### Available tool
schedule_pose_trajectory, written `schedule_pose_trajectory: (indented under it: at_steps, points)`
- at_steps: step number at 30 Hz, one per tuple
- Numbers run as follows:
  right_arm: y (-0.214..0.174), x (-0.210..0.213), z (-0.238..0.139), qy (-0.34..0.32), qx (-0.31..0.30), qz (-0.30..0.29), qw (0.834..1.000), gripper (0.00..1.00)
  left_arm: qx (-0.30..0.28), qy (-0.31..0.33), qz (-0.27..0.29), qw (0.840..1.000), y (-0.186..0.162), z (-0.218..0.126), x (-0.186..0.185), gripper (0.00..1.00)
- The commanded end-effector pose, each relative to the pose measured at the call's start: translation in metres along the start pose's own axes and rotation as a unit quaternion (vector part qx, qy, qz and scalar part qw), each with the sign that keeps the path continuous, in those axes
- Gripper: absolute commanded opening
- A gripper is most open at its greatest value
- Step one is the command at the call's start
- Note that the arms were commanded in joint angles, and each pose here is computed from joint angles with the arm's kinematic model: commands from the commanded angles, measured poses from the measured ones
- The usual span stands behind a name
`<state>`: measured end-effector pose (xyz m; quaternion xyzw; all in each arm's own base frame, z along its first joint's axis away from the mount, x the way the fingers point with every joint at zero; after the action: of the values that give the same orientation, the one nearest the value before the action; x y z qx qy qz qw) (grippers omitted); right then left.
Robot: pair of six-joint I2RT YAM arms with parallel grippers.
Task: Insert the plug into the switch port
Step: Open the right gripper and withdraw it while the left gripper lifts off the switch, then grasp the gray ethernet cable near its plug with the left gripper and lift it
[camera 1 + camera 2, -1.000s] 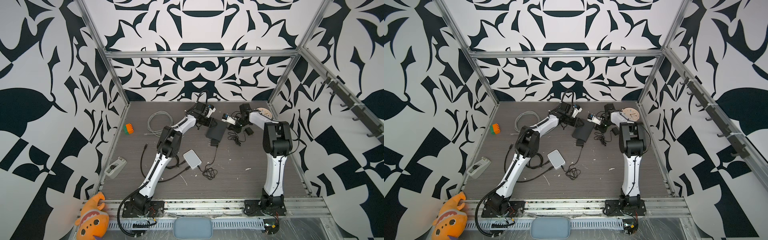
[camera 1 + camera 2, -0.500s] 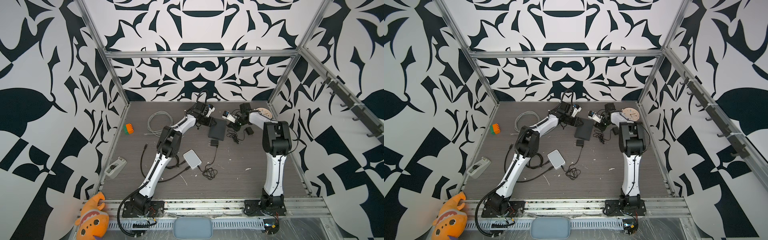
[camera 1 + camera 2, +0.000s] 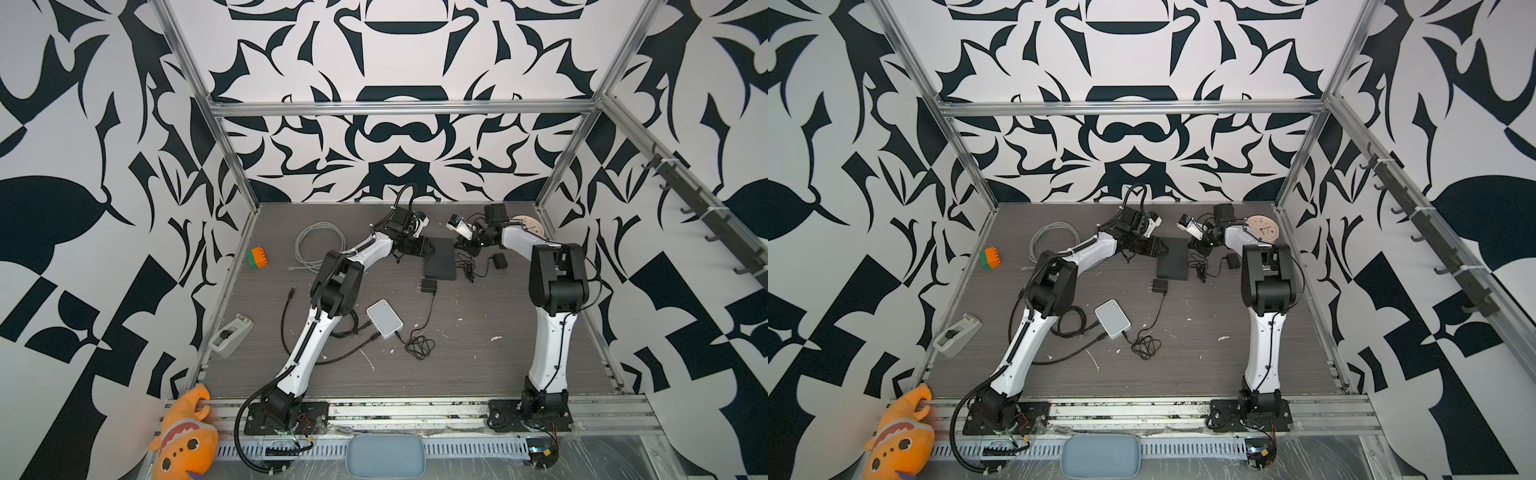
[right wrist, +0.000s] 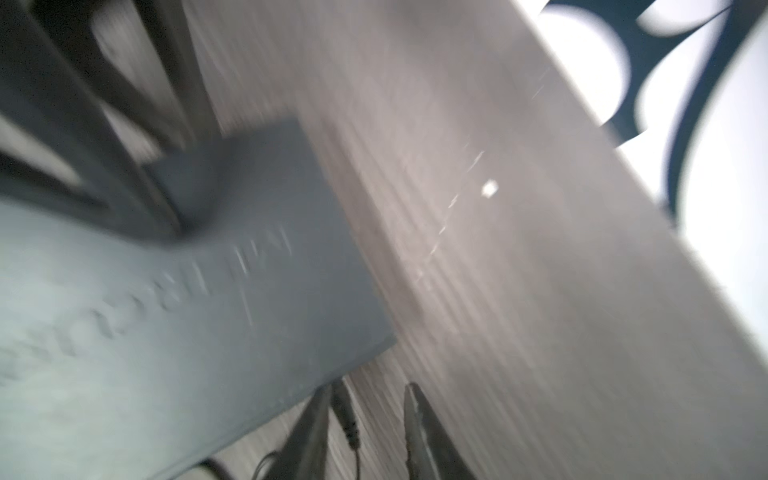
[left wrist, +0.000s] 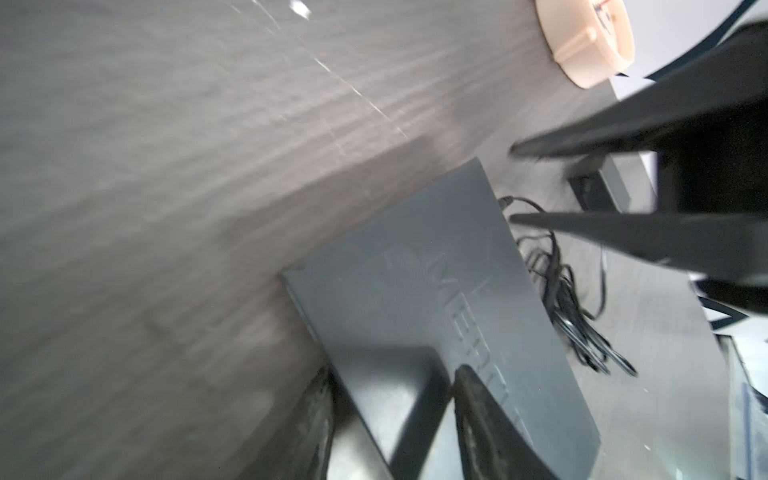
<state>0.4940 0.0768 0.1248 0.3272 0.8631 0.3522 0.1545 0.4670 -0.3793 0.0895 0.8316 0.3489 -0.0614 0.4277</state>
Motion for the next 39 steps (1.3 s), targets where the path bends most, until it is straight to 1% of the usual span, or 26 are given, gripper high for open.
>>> schedule_pose_trajectory:
  at_steps: [1, 3, 5, 8, 10, 12, 14, 17, 19, 22, 25, 29, 32, 33, 36, 39]
  points:
    - [0.051, 0.002, -0.049, -0.028, -0.073, 0.018, 0.997, 0.38, 0.015, -0.038, -0.006, 0.999, -0.001, -0.003, -0.032, 0.49]
    - [0.052, 0.006, -0.055, -0.020, -0.068, 0.060, 0.996, 0.46, 0.010, -0.033, -0.008, 0.999, 0.001, -0.008, -0.033, 0.49]
    - [0.055, 0.009, -0.060, -0.017, -0.074, 0.119, 0.990, 0.47, 0.008, -0.019, -0.008, 1.000, 0.002, -0.013, -0.034, 0.49]
    - [0.060, 0.018, -0.064, 0.010, -0.097, 0.202, 0.975, 0.47, 0.003, 0.018, -0.003, 1.000, 0.008, -0.025, -0.031, 0.51]
    - [0.059, 0.024, -0.065, 0.014, -0.115, 0.249, 0.961, 0.44, -0.002, 0.047, 0.005, 0.999, 0.013, -0.033, -0.027, 0.52]
    - [0.059, 0.029, -0.065, 0.013, -0.126, 0.276, 0.953, 0.41, -0.004, 0.079, 0.019, 0.997, 0.018, -0.043, -0.021, 0.52]
    - [0.057, 0.039, -0.061, 0.015, -0.118, 0.286, 0.951, 0.40, -0.005, 0.115, 0.042, 0.992, 0.022, -0.053, -0.011, 0.53]
    - [0.053, 0.054, -0.055, -0.002, -0.088, 0.288, 0.954, 0.40, 0.016, 0.189, 0.085, 0.978, 0.026, -0.067, 0.012, 0.53]
    - [0.048, 0.058, -0.049, -0.028, -0.067, 0.309, 0.948, 0.42, 0.039, 0.233, 0.109, 0.966, 0.025, -0.078, 0.029, 0.53]
    - [0.039, 0.065, -0.042, -0.048, -0.042, 0.321, 0.945, 0.42, 0.059, 0.259, 0.129, 0.955, 0.021, -0.093, 0.051, 0.53]
    - [0.034, 0.066, -0.041, -0.067, -0.040, 0.335, 0.939, 0.43, 0.089, 0.263, 0.144, 0.950, 0.017, -0.103, 0.065, 0.52]
    - [0.032, 0.067, -0.043, -0.071, -0.042, 0.344, 0.935, 0.42, 0.141, 0.253, 0.162, 0.943, 0.000, -0.113, 0.074, 0.52]
    - [0.031, 0.069, -0.042, -0.069, -0.038, 0.346, 0.935, 0.42, 0.164, 0.221, 0.169, 0.946, -0.016, -0.114, 0.076, 0.51]
    - [0.032, 0.070, -0.041, -0.069, -0.038, 0.346, 0.935, 0.42, 0.172, 0.203, 0.170, 0.949, -0.022, -0.112, 0.075, 0.49]
    - [0.038, 0.074, -0.039, -0.064, -0.038, 0.344, 0.936, 0.42, 0.194, 0.178, 0.171, 0.949, -0.034, -0.106, 0.074, 0.45]
    - [0.043, 0.080, -0.037, -0.065, -0.030, 0.333, 0.940, 0.42, 0.196, 0.162, 0.167, 0.953, -0.040, -0.105, 0.071, 0.45]
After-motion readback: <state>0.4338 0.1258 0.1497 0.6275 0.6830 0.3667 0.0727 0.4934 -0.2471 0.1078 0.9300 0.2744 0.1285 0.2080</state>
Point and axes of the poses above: each gripper's point midway between its finger pads, its own z axis out along the fingers, its own x axis along the line the jaws close on, y = z × x, the point moved 7 cm from there along -z, back along the fingers, and after that the axes turned 14 degrees about z, right-handed, at the moved point
